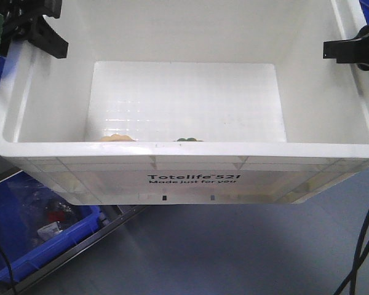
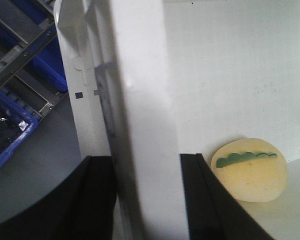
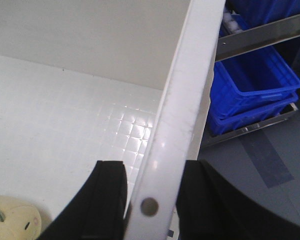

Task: Place moving items into box and shelve
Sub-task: 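Keep gripping the white crate rims with both grippers while driving toward the shelf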

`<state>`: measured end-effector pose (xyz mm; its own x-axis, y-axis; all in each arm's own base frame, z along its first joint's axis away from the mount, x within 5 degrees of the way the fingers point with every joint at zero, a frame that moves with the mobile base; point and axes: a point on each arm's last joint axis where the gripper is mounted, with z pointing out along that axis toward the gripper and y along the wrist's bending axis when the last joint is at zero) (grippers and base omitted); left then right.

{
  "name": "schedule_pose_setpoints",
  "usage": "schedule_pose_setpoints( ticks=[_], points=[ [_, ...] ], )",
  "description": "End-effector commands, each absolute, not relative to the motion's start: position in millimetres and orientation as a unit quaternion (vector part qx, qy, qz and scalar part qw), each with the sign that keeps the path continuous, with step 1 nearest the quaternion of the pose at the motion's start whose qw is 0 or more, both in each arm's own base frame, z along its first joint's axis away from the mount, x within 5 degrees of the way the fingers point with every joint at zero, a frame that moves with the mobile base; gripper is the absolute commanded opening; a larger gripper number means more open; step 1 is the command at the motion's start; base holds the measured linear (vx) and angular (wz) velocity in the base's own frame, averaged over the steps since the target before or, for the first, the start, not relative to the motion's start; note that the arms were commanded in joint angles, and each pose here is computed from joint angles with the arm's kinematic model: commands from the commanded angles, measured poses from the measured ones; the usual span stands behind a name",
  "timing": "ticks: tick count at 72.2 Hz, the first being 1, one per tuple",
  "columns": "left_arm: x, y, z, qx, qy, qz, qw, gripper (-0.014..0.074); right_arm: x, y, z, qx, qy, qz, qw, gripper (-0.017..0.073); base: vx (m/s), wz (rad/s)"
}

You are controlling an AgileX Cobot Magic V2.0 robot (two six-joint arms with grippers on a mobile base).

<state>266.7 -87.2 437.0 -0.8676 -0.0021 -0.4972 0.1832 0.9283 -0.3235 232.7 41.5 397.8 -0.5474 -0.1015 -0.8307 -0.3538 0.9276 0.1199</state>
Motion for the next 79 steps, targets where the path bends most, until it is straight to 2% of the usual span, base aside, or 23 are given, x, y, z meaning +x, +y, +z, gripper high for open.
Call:
schedule_pose_setpoints(
  ticks=[1,79],
  points=[
    [250.1,-94.0,470.6,0.061,0.913,-0.248,0.319,0.0001,226.8,44.6,426.8,-0.125,0.825,0.157,0.528,-0.0008,0.1,0.43],
    [250.1,-94.0,470.6,0.061,0.913,-0.248,0.319,0.0001,226.9,44.6,426.9,-0.125,0.825,0.157,0.528,-0.0008,0.06,0.35]
  ],
)
